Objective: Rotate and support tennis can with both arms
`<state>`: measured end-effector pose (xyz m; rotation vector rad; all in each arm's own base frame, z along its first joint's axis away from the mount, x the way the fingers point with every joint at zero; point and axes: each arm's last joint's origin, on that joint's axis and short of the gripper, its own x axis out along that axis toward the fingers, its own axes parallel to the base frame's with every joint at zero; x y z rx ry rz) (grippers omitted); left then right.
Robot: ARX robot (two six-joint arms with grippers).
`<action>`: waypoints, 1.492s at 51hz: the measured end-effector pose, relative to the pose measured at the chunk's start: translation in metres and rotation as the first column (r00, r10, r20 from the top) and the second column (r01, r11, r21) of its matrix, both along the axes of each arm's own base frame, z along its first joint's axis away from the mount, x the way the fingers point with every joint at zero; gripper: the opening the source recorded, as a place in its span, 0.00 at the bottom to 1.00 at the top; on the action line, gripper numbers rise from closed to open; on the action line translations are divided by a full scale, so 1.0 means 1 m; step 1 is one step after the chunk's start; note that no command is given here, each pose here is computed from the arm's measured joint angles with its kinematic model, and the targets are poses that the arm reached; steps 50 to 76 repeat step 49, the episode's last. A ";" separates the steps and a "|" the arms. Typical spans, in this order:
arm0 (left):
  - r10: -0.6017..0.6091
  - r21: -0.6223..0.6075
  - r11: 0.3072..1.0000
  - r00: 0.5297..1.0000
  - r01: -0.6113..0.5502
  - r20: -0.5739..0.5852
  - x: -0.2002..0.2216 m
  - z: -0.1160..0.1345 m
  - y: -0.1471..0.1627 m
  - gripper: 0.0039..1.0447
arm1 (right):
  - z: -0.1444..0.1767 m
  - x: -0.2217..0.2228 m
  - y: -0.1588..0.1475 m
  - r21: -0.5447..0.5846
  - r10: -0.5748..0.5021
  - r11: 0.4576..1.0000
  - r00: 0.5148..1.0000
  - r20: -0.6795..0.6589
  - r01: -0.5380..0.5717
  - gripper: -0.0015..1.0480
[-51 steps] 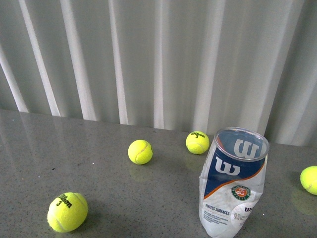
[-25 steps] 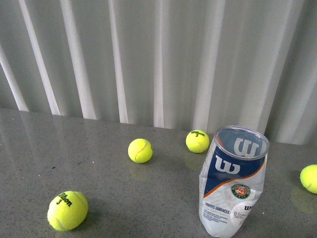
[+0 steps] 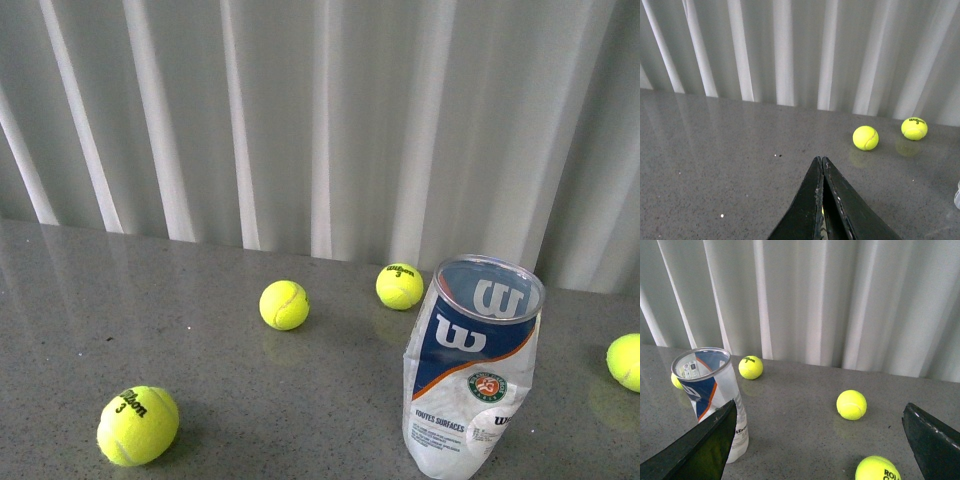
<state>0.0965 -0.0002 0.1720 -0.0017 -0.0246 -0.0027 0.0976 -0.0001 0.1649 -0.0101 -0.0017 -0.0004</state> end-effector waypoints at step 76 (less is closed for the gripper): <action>0.000 0.000 1.000 1.000 0.000 -0.003 0.000 0.000 0.000 0.96 | 0.000 0.000 0.000 0.000 0.000 1.000 1.000 0.000 0.000 0.93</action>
